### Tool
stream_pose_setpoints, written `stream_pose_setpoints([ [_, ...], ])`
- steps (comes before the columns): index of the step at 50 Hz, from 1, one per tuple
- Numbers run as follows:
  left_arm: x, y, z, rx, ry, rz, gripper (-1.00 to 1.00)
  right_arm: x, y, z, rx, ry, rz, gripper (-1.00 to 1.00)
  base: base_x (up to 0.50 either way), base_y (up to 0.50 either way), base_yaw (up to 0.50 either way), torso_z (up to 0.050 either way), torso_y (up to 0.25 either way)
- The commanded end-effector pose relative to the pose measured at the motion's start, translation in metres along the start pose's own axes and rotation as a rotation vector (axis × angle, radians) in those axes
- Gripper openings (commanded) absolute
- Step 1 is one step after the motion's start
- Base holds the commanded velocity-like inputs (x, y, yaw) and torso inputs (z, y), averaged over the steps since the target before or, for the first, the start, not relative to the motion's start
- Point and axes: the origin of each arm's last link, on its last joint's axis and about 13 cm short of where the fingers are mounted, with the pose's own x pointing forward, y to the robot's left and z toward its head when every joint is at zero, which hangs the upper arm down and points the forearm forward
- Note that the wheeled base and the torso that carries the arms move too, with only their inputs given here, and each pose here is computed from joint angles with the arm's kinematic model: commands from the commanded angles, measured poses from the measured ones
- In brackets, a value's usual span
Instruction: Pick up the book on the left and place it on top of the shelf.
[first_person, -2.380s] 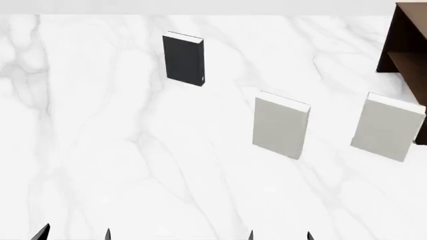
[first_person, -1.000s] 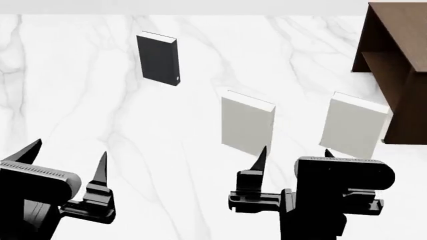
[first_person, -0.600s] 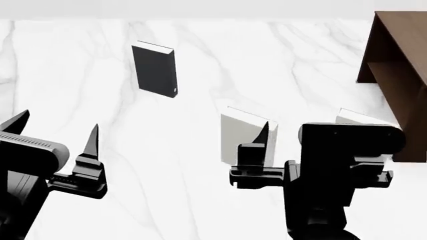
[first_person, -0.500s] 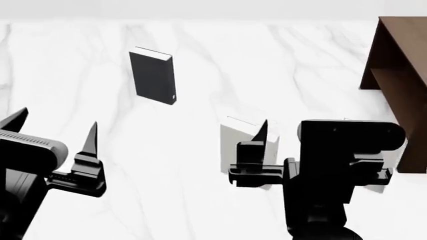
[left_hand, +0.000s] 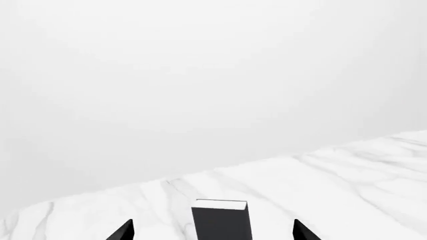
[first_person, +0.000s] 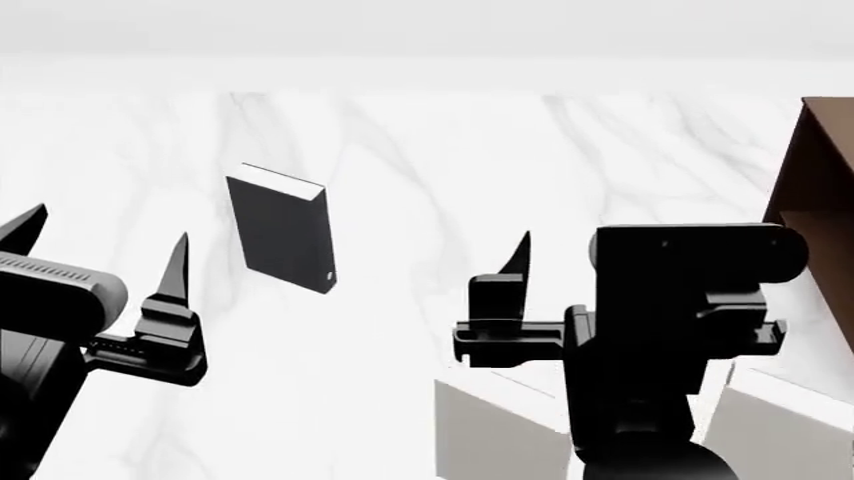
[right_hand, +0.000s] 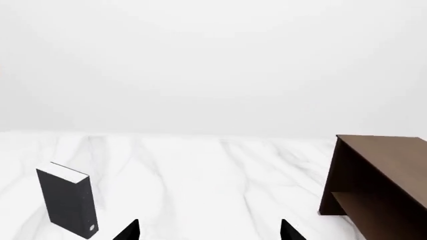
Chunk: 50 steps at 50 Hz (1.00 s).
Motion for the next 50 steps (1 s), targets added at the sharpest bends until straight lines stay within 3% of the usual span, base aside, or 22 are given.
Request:
stream_pose_setpoints([
  [1, 0.0, 0.002, 0.002, -0.013, -0.01, 0.005, 1.0, 0.001, -0.001, 0.002, -0.001, 0.004, 0.002, 1.0, 0.5, 0.0, 0.0, 0.0, 0.01],
  [45, 0.001, 0.001, -0.003, -0.018, -0.005, -0.002, 1.0, 0.002, 0.001, -0.007, -0.011, 0.027, 0.022, 1.0, 0.5, 0.0, 0.0, 0.0, 0.001],
  [50, 0.001, 0.001, -0.002, -0.017, -0.005, -0.002, 1.0, 0.003, 0.003, -0.011, -0.068, 0.068, 0.046, 1.0, 0.0, 0.0, 0.0, 0.0, 0.002],
])
